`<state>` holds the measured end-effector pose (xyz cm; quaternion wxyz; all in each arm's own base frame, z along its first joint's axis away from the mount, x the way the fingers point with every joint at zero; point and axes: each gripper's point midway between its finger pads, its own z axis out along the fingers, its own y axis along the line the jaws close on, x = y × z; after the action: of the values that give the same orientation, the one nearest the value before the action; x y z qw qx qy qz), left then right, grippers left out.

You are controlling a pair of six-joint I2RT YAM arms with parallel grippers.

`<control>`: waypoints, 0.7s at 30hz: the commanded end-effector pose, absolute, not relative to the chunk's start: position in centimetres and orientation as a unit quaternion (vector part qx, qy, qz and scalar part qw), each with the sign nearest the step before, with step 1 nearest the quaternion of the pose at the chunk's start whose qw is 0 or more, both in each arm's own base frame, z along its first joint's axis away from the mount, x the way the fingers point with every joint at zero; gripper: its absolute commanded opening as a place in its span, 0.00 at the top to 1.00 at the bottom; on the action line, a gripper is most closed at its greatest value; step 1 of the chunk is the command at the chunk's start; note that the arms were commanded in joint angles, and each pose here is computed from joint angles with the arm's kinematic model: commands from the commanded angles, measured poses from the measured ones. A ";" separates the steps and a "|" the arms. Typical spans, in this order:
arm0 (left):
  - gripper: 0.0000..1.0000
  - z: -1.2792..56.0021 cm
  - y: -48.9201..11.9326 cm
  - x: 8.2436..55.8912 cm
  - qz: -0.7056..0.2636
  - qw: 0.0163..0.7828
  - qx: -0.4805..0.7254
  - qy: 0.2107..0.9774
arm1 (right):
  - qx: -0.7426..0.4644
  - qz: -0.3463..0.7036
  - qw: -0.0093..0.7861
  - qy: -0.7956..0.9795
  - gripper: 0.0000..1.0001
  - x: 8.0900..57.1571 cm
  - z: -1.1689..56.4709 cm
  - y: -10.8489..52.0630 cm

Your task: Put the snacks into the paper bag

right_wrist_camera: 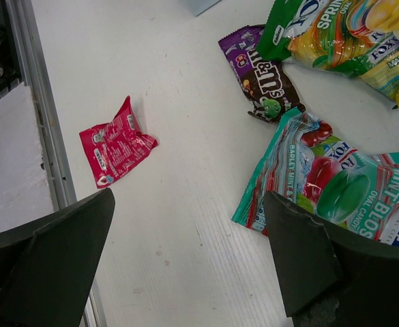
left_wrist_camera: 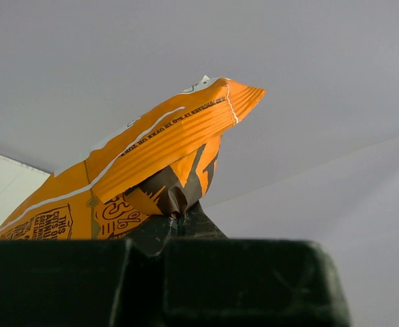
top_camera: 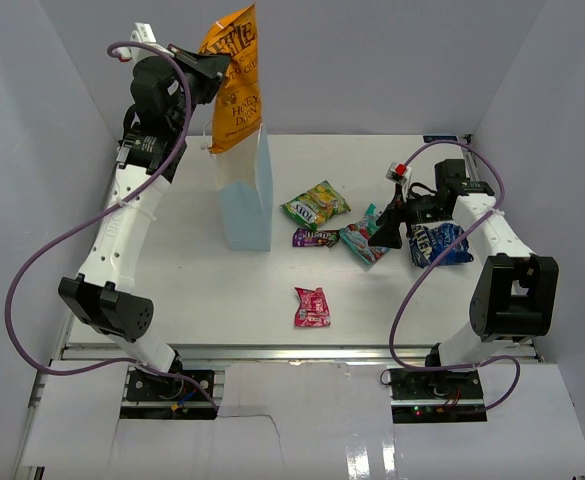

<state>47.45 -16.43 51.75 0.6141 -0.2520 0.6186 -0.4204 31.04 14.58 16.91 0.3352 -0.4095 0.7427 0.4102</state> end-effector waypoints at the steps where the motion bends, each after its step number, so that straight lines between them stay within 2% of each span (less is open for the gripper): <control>1: 1.00 56.1 -15.5 44.6 -0.435 0.649 -0.237 0.578 | -0.414 0.420 0.346 0.730 0.05 30.4 17.8 14.8; 21: 1.00 54.8 -14.6 44.3 -0.404 0.657 -0.237 0.591 | -0.412 0.423 0.343 0.731 0.05 30.1 17.7 14.9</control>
<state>47.55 -15.69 49.71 0.6191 -0.2520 0.6364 -0.3851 30.62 14.65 16.57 0.3298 -0.4059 0.7437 0.4163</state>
